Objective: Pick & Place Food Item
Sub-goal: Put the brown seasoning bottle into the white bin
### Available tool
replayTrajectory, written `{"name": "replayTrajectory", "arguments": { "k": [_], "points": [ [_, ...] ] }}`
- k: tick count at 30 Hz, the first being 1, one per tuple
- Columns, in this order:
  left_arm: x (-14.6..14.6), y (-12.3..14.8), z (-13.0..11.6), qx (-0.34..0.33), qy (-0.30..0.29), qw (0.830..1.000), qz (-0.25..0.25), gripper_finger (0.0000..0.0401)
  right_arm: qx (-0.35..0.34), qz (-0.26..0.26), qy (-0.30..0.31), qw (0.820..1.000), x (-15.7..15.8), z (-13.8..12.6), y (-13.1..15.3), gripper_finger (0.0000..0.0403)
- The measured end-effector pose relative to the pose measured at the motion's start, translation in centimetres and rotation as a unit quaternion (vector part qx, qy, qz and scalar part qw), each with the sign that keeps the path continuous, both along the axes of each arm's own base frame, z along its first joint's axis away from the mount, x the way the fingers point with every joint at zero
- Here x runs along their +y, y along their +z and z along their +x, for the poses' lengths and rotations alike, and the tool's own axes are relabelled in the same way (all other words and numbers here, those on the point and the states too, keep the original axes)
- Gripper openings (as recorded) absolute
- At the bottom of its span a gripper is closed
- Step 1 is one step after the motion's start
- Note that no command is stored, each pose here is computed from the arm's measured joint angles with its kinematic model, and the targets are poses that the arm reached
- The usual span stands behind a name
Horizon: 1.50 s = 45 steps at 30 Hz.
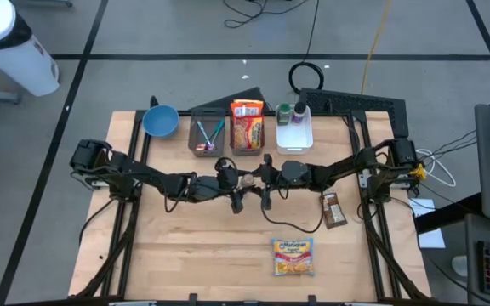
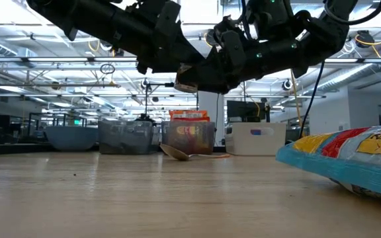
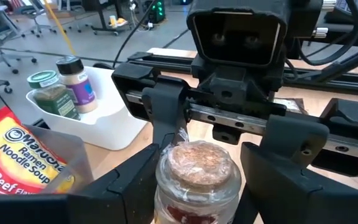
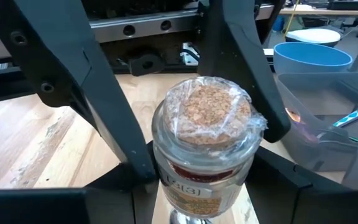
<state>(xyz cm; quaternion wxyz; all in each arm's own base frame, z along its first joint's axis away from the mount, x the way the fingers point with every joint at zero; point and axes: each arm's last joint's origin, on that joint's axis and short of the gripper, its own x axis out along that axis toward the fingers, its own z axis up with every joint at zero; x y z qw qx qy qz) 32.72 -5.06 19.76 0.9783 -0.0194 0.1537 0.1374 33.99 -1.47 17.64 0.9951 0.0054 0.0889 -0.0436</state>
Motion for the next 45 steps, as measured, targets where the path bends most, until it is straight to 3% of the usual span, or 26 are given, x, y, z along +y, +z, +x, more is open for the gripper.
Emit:
{"name": "replayTrajectory", "arguments": {
  "k": [13,37,45],
  "points": [
    [0.1,0.0,0.0,-0.002,0.014,1.000,0.005,0.0200,-0.005,0.001,-0.007,1.000,-0.5,0.0,0.1,0.0186],
    [0.1,0.3,0.1,-0.014,0.019,0.999,0.025,0.0190,-0.009,-0.002,-0.008,1.000,-0.5,0.0,0.3,0.0187],
    [0.2,1.6,-0.5,-0.020,0.016,0.999,0.048,0.0190,-0.024,-0.009,0.001,1.000,-0.4,0.0,0.6,0.0213]
  ]
}}
